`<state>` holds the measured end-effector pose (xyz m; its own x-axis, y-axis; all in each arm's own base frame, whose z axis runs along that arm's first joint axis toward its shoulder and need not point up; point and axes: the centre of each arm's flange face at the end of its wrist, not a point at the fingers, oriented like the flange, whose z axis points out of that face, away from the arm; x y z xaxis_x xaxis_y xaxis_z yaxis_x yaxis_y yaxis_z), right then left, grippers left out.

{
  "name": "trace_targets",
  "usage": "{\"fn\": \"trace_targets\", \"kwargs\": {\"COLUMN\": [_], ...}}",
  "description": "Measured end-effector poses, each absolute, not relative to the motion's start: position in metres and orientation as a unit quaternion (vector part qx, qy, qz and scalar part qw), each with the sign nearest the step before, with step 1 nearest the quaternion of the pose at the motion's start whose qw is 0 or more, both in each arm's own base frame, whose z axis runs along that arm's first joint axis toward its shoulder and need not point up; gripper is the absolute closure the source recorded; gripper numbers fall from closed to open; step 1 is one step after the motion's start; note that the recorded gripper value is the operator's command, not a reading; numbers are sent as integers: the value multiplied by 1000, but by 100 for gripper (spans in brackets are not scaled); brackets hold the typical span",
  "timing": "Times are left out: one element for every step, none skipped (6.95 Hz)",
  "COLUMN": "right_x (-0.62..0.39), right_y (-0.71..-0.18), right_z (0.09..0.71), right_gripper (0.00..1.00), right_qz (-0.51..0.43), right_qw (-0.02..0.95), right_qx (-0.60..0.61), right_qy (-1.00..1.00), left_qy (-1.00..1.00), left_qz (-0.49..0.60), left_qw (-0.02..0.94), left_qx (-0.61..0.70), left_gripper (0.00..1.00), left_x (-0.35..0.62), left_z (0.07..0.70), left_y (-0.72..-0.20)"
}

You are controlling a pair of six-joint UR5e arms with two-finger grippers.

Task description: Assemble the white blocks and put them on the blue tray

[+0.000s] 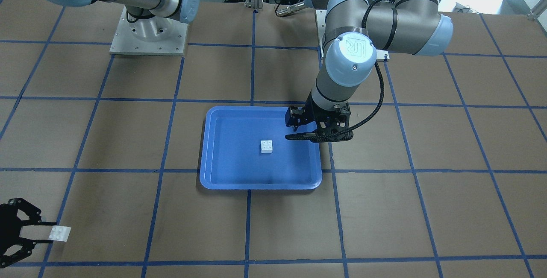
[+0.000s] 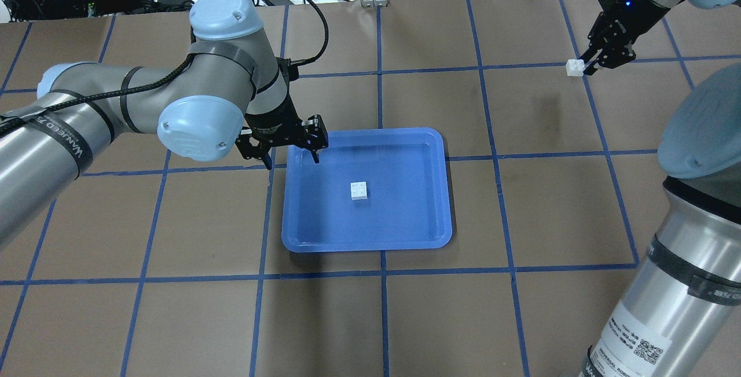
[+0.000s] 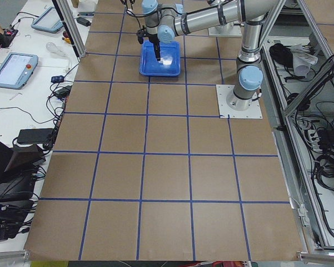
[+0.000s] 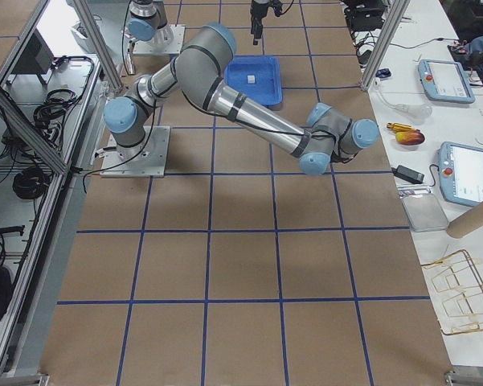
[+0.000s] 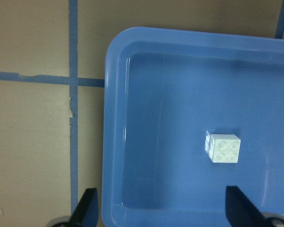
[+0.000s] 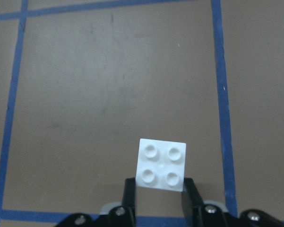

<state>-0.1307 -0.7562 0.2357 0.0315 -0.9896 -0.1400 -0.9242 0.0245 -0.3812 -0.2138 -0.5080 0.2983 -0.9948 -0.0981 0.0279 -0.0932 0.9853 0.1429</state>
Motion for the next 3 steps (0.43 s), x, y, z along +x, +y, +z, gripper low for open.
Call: {"fn": "trace_targets", "kwargs": {"right_x": [-103, -66, -27], "right_y": [-752, -747, -737], "right_z": [245, 250, 253], "right_gripper": [100, 100, 100], "right_qz": [-98, -102, -98], "right_qw": [213, 233, 244], "right_qx": [-693, -696, -697], "right_qy": [682, 672, 667], "left_qy": [-995, -995, -994], "left_qz": [-80, -87, -91], "left_qw": [17, 17, 21], "left_qx": [49, 51, 52], "left_gripper": [67, 90, 99], "left_x": [-213, -213, -214], "left_z": [288, 281, 274], "left_y": [-502, -499, -499]}}
